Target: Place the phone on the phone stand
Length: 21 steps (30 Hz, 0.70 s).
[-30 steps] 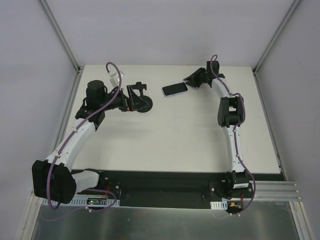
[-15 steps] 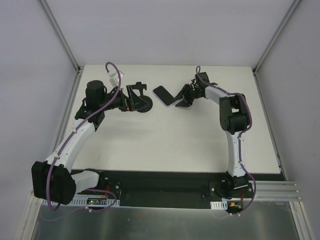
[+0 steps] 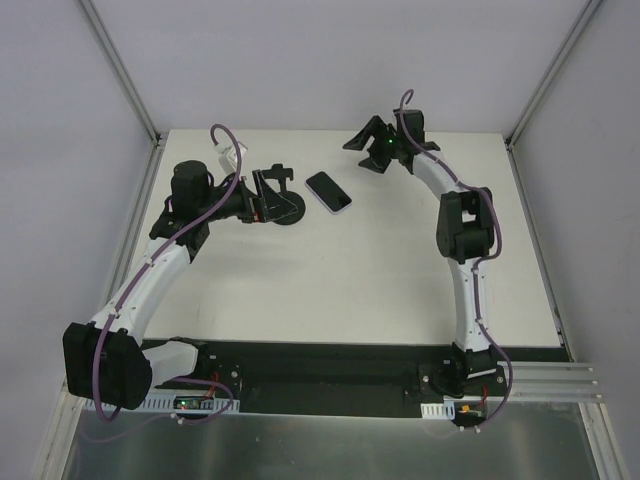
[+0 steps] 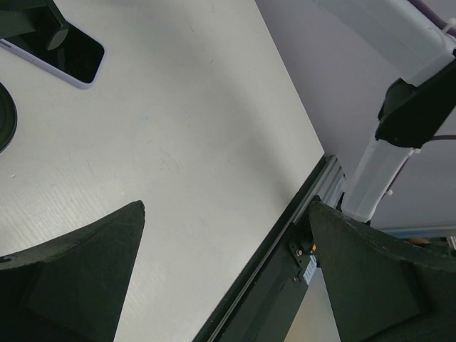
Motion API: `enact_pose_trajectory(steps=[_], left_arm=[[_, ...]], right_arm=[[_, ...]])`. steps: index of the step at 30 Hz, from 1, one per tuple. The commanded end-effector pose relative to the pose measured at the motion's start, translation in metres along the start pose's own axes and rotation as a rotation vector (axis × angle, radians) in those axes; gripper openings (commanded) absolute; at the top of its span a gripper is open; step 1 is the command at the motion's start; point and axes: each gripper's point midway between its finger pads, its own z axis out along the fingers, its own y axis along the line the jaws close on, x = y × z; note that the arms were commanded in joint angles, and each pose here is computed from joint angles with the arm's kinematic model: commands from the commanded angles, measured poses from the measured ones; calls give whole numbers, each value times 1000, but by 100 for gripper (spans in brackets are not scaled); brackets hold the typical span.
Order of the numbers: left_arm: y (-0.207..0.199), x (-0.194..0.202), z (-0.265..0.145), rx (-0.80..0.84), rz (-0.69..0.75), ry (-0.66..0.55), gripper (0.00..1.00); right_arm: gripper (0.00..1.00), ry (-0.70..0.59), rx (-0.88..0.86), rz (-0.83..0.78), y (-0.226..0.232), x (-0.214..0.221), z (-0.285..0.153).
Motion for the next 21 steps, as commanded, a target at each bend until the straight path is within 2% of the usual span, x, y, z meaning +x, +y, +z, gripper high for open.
enact_pose_trajectory(steps=[1, 8, 12, 14, 19, 21], left_arm=[[-17, -12, -3, 41, 62, -45, 98], [-17, -11, -4, 41, 58, -42, 98], [-17, -10, -4, 42, 54, -41, 98], [-15, -10, -3, 35, 51, -41, 98], [-13, -9, -1, 35, 34, -31, 98], [-14, -8, 0, 42, 29, -24, 98]], right_arm=[[84, 66, -70, 143, 4, 6, 40], [90, 89, 7, 37, 14, 36, 48], [90, 157, 52, 36, 11, 65, 46], [91, 176, 105, 14, 7, 83, 45], [93, 233, 343, -174, -16, 126, 29], [98, 254, 426, -218, -26, 132, 19]])
